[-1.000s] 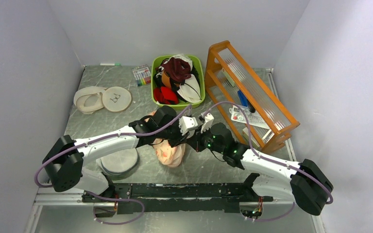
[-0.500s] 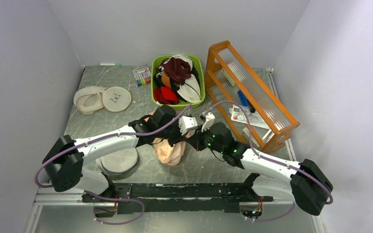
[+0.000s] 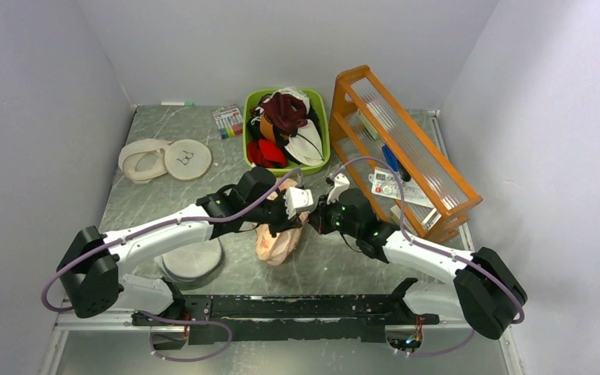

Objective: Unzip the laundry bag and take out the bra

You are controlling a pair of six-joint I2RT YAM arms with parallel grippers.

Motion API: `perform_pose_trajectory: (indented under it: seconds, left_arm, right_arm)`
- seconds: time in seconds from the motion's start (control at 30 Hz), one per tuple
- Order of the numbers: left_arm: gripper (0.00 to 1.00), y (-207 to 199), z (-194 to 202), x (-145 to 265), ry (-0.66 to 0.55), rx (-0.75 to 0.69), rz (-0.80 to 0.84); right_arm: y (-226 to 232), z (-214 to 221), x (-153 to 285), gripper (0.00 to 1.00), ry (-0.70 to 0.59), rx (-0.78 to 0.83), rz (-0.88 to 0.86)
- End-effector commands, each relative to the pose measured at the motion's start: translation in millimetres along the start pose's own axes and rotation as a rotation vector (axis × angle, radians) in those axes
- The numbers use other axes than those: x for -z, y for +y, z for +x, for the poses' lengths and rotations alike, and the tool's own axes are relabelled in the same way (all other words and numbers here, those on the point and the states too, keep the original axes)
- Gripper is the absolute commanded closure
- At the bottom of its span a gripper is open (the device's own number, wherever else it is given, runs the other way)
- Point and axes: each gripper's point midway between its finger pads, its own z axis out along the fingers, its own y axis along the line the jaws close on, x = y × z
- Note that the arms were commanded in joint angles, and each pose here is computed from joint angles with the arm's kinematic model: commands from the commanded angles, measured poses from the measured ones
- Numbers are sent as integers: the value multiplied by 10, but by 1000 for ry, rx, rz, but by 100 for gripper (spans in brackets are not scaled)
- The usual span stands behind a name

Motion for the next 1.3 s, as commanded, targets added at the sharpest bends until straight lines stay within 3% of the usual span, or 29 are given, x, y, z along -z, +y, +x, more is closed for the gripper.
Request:
perform_pose_trajectory:
  seconds: [0.0,0.17,0.4,0.57,0.93,1.03,1.27]
  left_arm:
    - [93,-261,-242,124,-103,-61,115]
    - [90,-280,-238,139,-106,-70,113]
    - [53,-291,-232,149,-95,-74,119]
    - [33,-241,-252,166,-110,-70,82]
    - [22,104,-180,39,-68,42,-90]
    - [10,120,-113,-12,-50,58,-90]
    - [12,252,128,-102,64,74,-145]
  right_arm:
    - [-167,-111,-53,100,-23,0,54]
    - [-178,-179,-85,100,-24,10,52]
    - [-22,-240,13,100,-51,39,-28]
    - [108,-278,103,100,-76,34,-91]
    - [369,-230,95,100,-68,27,-168]
    - [432,-227,84,100,-69,36,-174]
    - [472,-365,137,100,-101,41,-155]
